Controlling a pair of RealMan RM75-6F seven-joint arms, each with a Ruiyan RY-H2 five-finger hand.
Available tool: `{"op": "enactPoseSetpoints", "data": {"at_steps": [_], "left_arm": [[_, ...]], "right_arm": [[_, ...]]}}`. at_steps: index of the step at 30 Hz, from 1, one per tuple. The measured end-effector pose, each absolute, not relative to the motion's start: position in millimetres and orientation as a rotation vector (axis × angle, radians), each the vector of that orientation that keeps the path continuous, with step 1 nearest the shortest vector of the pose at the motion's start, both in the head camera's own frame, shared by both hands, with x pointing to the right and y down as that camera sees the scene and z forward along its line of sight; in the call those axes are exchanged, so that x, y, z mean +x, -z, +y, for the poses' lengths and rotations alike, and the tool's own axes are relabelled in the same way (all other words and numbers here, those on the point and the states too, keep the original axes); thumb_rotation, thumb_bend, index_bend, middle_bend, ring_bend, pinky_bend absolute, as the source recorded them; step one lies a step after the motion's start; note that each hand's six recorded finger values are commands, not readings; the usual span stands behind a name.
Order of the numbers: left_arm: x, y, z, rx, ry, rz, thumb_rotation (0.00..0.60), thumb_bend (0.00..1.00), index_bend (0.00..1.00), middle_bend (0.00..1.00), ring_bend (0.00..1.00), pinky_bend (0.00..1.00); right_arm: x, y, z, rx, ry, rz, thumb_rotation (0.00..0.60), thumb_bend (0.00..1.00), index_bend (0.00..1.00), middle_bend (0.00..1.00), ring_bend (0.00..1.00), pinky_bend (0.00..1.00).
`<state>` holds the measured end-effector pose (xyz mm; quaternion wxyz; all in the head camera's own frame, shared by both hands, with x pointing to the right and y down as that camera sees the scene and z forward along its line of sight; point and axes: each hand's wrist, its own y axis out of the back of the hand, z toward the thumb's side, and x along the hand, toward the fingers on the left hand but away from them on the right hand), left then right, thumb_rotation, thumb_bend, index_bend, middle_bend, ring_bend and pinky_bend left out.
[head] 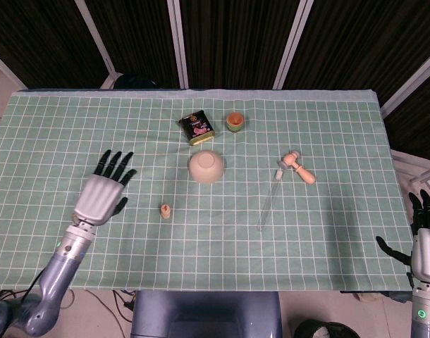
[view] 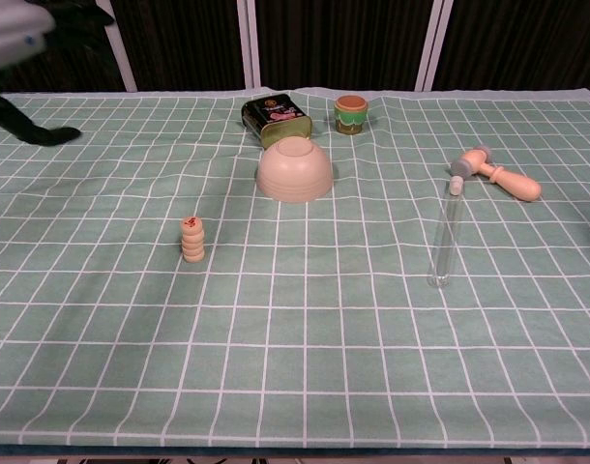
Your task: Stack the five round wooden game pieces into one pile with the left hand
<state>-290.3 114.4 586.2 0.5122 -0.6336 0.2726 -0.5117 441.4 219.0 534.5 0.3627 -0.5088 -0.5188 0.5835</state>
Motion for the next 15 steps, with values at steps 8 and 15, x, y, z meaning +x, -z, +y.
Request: {"op": "enactPoseSetpoints", "data": {"at_steps": [8,15], "left_arm": [[-362.4,-562.0,135.5,-1.535,1.289,0.847,0.600,0.26,0.11,0.01,0.00,0.00],[-410.5,-548.5,161.4,-1.515,1.348,0.881,0.600,0.26,0.10,0.01,0.00,0.00]], "right_arm": [[426.2,-537.4,220.3,-1.445,-1.432,-1.188,0.600,0.23,0.09,0.01,0.00,0.00],[415.9,-541.6,225.0,-1.533,-1.417,-1.035,0.600,0.23,0.09,0.01,0.00,0.00]]}}
